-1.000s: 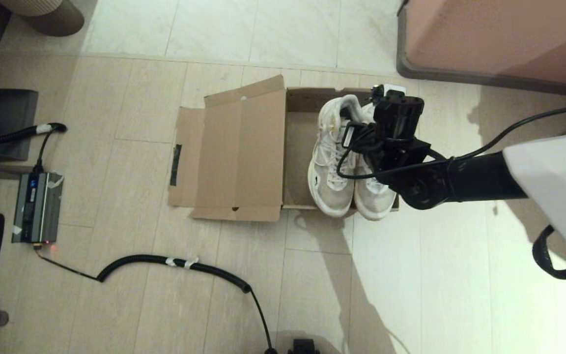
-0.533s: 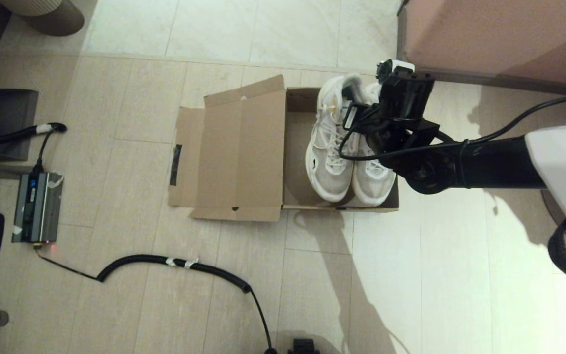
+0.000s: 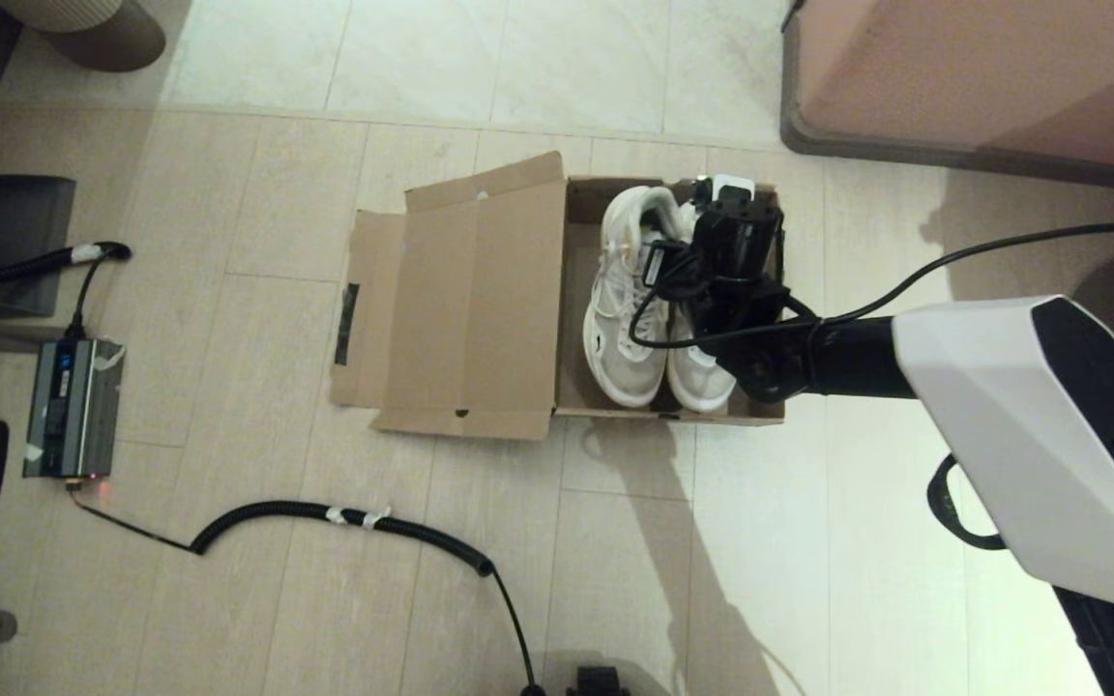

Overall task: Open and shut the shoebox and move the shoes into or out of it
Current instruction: Put the shoes into the shoe box

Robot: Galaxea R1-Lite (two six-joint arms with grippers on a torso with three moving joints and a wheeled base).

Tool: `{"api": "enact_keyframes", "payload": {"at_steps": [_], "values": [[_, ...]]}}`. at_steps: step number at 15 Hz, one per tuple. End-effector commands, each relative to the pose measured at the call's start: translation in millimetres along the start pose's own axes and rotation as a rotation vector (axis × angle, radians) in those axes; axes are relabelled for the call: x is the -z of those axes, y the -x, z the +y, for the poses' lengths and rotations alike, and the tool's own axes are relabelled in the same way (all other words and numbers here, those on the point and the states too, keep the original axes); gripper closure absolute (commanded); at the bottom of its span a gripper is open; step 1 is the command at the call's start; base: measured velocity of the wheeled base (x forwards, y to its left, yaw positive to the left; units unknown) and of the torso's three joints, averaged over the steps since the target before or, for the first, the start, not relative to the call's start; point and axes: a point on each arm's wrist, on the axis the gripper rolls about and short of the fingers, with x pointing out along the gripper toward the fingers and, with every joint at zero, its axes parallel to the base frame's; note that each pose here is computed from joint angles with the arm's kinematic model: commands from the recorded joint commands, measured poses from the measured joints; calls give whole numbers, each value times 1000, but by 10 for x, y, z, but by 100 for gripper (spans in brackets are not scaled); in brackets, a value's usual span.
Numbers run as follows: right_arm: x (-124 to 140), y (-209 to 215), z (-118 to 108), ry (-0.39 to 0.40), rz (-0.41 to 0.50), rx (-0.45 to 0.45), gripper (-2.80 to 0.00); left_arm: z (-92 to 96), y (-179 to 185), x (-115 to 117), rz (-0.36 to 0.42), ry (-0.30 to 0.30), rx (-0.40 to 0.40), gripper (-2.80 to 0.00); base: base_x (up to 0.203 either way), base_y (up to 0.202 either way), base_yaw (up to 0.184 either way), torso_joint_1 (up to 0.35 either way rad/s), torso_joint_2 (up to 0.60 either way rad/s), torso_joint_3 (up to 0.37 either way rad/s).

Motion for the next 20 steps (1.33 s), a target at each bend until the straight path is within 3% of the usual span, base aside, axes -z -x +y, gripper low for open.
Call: {"api": "enact_keyframes", "payload": {"at_steps": [1,12,13,17,20], "values": [[247,-68,-22,12,20,9,0,-1,-5,21,7,-1,0,0,0,0,0,0,0,0],[354,-129,-60,20,-64,13,0,-1,-5,21,7,-1,0,0,0,0,0,0,0,0],[361,-137,-75,21,-63,19,-280,-1,-5,21,7,-1,0,0,0,0,0,0,0,0],[342,-144,-95,12,-67,23,-280,-1,-5,21,7,-1,0,0,0,0,0,0,0,0],[177,-102,-73,1,-91,34,-280,-1,-5,21,7,-1,0,0,0,0,0,0,0,0]]}}
